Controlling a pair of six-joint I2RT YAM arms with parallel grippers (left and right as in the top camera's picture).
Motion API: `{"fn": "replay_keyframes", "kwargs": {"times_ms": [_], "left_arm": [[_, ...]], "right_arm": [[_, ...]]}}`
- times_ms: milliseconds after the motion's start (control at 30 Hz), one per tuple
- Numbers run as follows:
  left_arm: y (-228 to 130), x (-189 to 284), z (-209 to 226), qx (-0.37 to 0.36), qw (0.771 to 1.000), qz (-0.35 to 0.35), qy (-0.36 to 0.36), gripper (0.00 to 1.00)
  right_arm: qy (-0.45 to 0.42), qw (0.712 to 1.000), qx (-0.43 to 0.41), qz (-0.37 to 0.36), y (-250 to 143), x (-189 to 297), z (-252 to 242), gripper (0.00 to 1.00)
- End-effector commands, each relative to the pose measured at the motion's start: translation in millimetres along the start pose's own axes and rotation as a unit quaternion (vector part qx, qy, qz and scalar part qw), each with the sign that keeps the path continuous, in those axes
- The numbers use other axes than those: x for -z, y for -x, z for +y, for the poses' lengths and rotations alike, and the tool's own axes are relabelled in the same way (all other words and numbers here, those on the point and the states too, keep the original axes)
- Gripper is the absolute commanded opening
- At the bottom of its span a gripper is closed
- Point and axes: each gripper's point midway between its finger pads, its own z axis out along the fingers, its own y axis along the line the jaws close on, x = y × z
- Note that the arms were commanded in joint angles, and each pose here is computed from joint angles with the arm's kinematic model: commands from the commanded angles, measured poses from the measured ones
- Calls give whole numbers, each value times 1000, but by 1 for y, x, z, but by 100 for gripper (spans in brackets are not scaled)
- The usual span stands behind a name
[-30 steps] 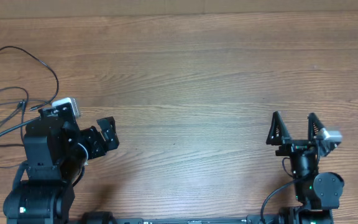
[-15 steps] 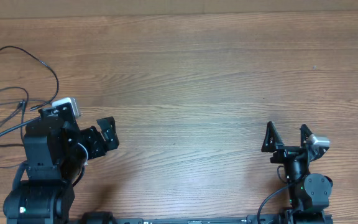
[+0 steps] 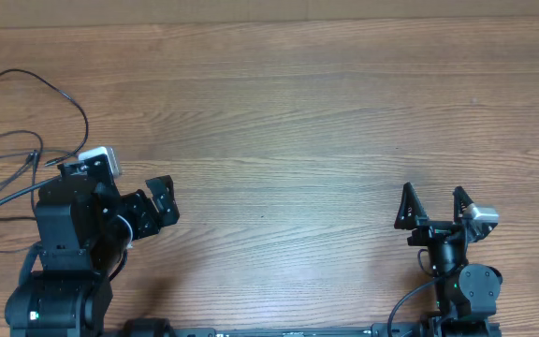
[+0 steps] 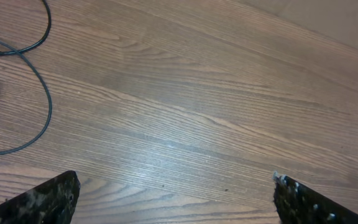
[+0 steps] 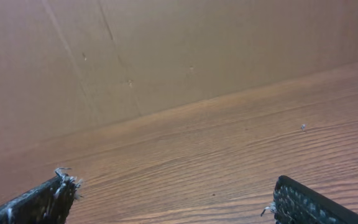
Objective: Untangle cables
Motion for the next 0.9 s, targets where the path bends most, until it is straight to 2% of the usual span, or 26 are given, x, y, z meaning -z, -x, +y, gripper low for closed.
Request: {"fn": "replay_keyframes", "kwargs": {"times_ms": [0,733,867], "left_arm": [[1,0,0,2,1000,-2,1,100],[-12,3,7,4,1000,3,8,99],[-7,5,8,2,999,-38,4,99]], "right_arm": [[0,1000,1,0,-3,0,-1,100],[0,1000,1,0,-3,0,-1,100],[0,1000,1,0,-3,0,-1,100]]}}
